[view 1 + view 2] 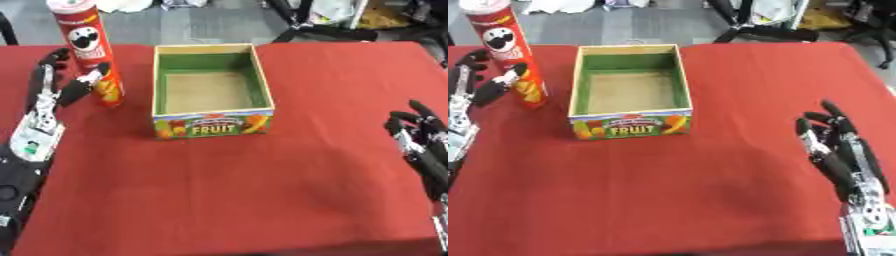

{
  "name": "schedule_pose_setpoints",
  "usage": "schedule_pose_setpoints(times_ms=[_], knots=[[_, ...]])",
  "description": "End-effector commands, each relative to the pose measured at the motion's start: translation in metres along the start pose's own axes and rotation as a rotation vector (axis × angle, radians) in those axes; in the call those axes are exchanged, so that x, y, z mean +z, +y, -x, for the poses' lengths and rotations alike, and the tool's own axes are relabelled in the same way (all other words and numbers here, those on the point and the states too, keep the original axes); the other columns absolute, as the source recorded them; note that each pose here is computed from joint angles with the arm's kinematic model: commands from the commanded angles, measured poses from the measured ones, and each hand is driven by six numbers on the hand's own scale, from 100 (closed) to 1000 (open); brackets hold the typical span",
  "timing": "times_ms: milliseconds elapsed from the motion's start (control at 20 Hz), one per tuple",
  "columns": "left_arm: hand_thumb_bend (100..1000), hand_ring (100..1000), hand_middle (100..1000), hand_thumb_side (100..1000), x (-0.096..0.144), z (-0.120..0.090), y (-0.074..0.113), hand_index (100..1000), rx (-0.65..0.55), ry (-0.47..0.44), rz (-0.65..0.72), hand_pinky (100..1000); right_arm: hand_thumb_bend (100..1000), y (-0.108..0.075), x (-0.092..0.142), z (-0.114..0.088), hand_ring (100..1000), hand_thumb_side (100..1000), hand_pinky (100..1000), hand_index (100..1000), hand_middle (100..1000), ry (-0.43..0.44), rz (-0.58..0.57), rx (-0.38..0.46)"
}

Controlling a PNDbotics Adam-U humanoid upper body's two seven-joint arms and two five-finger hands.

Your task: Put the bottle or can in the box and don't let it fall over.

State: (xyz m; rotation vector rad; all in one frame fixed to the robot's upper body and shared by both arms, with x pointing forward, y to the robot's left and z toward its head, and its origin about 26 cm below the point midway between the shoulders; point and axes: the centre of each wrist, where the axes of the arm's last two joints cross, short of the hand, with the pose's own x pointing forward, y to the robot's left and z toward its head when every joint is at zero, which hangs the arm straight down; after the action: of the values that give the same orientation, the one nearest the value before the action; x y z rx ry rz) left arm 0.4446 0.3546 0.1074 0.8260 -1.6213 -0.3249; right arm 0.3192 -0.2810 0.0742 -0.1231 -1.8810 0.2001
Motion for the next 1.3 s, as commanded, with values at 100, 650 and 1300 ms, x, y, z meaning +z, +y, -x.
schedule_pose_setpoints(times_ms=[100,650,1300], knots=[[719,854,808,616,-0.012,-0.0076,0.0164,904,-0.039,-0.03,-0.022,850,291,-0.0017,-0.0034,-0.0052,781,464,866,973,785,-0.022,-0.012,0.004],[710,851,800,604,-0.0183,-0.004,0.0167,874,-0.061,-0.014,0.006,850,289,-0.0012,-0.0031,-0.004,781,464,866,973,784,-0.018,-0.017,0.003],[291,857,795,133,-0.0179,0.0002,0.0151,560,-0.014,-0.032,0.076,858,281,-0.0012,-0.0028,-0.0034,780,467,865,972,784,-0.015,-0.015,-0.001]])
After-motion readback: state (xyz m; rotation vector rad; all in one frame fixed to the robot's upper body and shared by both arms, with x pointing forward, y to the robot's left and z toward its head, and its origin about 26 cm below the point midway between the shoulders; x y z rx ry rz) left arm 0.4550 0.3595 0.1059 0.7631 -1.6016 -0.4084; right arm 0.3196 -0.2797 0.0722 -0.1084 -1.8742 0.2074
